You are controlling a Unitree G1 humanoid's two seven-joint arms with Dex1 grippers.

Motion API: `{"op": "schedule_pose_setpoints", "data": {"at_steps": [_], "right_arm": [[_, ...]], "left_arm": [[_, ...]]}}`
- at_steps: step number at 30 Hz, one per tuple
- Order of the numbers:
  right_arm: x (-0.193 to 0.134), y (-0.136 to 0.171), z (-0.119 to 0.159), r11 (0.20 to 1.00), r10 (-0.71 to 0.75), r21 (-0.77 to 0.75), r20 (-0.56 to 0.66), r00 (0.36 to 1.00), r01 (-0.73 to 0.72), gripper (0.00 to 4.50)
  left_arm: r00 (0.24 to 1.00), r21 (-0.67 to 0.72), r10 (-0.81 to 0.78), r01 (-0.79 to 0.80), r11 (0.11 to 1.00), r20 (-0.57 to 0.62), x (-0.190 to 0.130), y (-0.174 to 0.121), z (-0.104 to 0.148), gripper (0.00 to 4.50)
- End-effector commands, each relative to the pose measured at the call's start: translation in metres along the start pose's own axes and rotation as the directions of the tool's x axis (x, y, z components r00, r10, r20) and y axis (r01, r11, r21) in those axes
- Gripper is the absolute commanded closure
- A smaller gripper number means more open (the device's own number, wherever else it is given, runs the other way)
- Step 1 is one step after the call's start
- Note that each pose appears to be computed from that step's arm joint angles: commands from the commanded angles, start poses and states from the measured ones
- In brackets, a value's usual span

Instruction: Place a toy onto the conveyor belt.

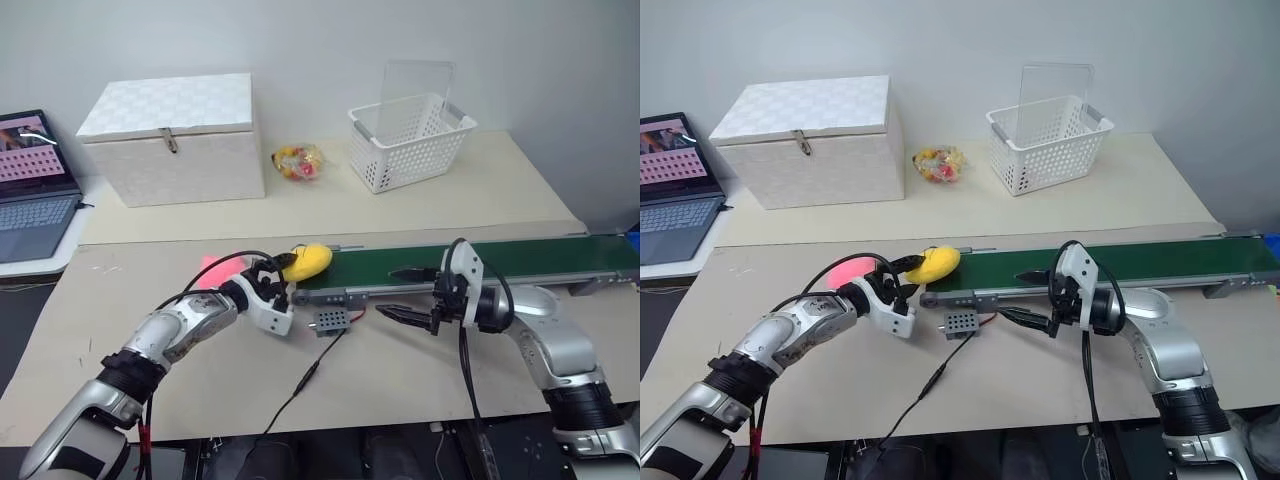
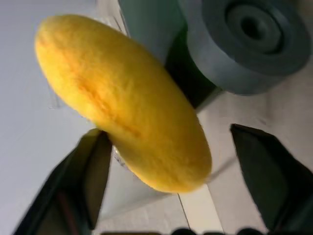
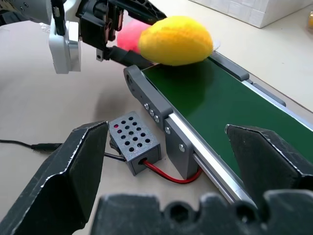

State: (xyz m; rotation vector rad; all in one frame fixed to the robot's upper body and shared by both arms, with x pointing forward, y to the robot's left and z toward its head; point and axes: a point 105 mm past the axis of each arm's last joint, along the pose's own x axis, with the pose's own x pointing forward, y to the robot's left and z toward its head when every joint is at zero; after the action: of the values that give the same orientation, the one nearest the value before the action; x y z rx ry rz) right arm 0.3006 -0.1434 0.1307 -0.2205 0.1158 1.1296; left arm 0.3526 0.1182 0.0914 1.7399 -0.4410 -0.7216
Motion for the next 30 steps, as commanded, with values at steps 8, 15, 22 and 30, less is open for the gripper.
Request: {"op": "schedule_pose_setpoints", "data": {"at_steps": [8, 15, 22, 30], "right_arm": [[0.0, -0.004, 0.016, 1.0, 0.009, -0.026, 0.056, 0.998, -0.007, 0.0], [0.005, -0.003, 0.016, 1.0, 0.023, -0.022, 0.062, 0.998, -0.021, 0.0], [0.004, -0.003, 0.015, 1.0, 0.02, -0.022, 0.059, 0.998, -0.019, 0.0], [-0.002, -0.002, 0.014, 1.0, 0.009, -0.022, 0.052, 0.999, -0.008, 0.0]], "left_arm": [[0.999, -0.007, 0.038, -0.039, 0.999, -0.031, -0.011, 0.024, -0.011, 0.3], [0.993, 0.018, 0.111, -0.11, 0.994, -0.033, -0.01, 0.045, -0.013, 0.3], [0.99, 0.018, 0.135, -0.134, 0.991, -0.034, -0.011, 0.057, -0.016, 0.3], [0.999, -0.664, 0.054, -0.036, 0.747, 0.007, -0.039, 0.059, -0.024, 0.3]]}}
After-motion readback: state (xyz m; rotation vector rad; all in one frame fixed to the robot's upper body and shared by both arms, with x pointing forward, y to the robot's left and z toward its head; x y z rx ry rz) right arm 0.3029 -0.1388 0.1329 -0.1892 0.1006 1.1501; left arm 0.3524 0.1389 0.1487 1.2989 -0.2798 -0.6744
